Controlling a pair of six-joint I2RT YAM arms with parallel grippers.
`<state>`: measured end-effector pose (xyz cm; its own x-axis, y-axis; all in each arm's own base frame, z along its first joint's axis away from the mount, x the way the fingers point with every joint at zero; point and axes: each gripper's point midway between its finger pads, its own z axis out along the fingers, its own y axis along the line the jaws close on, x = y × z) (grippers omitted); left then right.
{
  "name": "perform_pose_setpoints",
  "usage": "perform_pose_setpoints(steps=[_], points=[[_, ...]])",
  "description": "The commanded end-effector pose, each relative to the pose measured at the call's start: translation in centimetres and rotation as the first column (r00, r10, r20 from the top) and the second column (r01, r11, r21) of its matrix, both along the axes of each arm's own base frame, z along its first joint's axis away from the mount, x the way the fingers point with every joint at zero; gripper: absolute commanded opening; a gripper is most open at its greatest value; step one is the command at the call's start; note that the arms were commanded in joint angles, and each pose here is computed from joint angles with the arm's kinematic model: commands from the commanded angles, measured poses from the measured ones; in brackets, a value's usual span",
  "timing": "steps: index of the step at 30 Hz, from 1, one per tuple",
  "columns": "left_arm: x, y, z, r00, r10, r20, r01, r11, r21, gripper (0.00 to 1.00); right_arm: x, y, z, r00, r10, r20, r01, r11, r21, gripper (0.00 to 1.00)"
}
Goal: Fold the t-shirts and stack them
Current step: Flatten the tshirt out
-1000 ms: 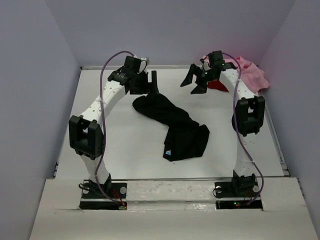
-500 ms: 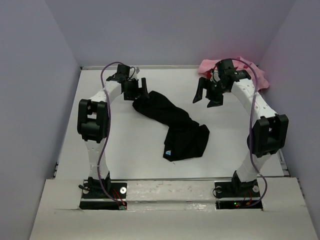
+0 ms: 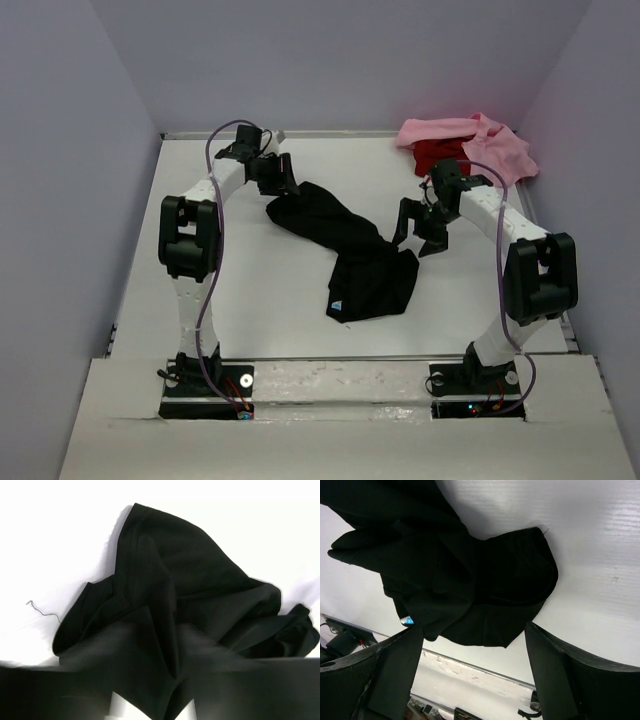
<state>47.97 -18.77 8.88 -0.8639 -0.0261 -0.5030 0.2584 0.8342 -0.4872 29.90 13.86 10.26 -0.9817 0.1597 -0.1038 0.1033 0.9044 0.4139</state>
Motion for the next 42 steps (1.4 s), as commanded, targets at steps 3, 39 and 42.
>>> perform_pose_setpoints(steps=[3,39,42], points=[[0.9,-0.3,1.6,0.998,-0.045,0.038,0.045,0.999,-0.004,0.11,1.7,0.2,0.6,0.995,-0.011,0.095,0.01,1.0,0.021,0.86],[-1.6,0.5,-2.2,0.989,-0.086,-0.123,0.087,0.996,0.001,0.05,3.5,1.5,-2.0,0.996,0.001,0.092,-0.008,0.997,0.072,0.87],[-1.4,0.5,-2.1,0.989,-0.085,-0.12,0.087,0.996,0.009,0.0,3.9,1.6,-2.5,0.996,0.004,0.084,-0.011,0.997,0.076,0.83]])
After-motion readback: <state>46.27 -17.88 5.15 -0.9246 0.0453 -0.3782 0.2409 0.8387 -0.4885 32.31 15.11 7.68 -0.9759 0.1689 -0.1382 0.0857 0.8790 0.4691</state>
